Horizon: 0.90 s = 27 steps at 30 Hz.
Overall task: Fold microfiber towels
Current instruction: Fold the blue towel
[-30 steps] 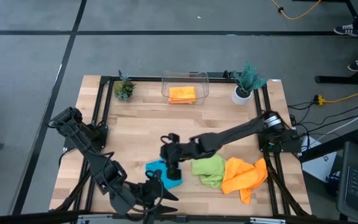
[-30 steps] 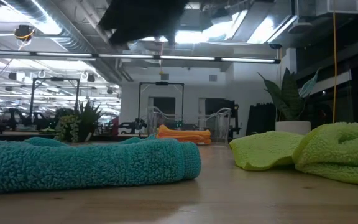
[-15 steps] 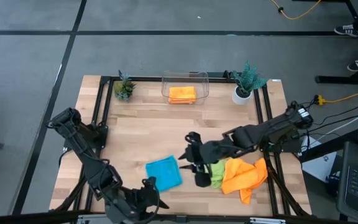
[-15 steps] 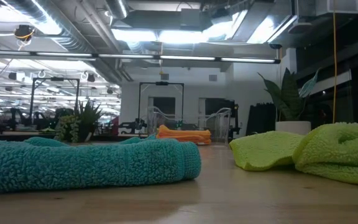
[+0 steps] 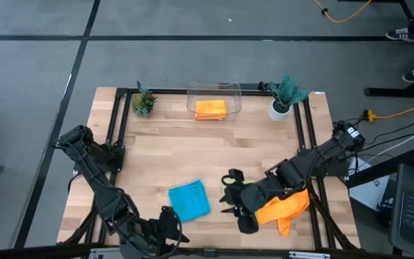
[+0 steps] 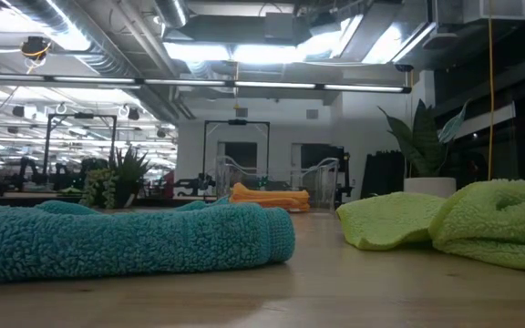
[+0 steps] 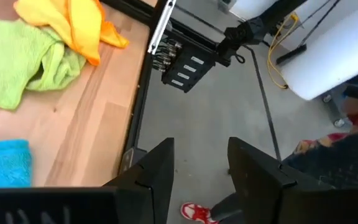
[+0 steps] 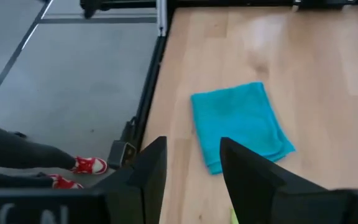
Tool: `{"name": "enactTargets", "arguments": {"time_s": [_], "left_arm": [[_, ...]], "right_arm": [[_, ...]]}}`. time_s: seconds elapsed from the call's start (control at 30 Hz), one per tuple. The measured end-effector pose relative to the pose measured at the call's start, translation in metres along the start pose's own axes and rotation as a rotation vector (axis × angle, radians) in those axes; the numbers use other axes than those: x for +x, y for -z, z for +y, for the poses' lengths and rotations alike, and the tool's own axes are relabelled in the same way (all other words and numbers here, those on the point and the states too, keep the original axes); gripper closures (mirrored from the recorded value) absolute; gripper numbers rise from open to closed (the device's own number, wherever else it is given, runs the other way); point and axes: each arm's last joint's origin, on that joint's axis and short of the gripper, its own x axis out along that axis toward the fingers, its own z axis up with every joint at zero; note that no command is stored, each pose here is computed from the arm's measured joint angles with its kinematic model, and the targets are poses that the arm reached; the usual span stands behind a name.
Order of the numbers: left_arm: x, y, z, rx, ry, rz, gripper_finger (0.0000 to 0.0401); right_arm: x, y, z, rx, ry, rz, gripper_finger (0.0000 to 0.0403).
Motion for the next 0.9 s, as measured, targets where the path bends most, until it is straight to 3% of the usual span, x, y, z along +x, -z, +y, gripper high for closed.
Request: {"name": "enactTargets", "arguments": {"time_s": [0.17,0.27,0.57,0.9], "left_arm": [[0.002,0.002,0.001,-0.011,-0.008,0.005,0.0258],[0.005,0.003,0.002,-0.076,-0.018,0.009,0.0258],[0.013,0.014,0.02,-0.242,-0.168,0.116,0.0247],[0.012,0.019,0.043,-0.251,-0.367,0.226,0.0161]], "right_arm": [[-0.001,0.002,0.005,-0.007,-0.012,0.001,0.0251],[-0.001,0.002,0.005,0.003,-0.011,0.001,0.0251],[-0.001,0.002,0.004,0.097,-0.011,0.005,0.0243],[0.032,0.009,-0.001,0.087,0.04,0.065,0.0117]]}}
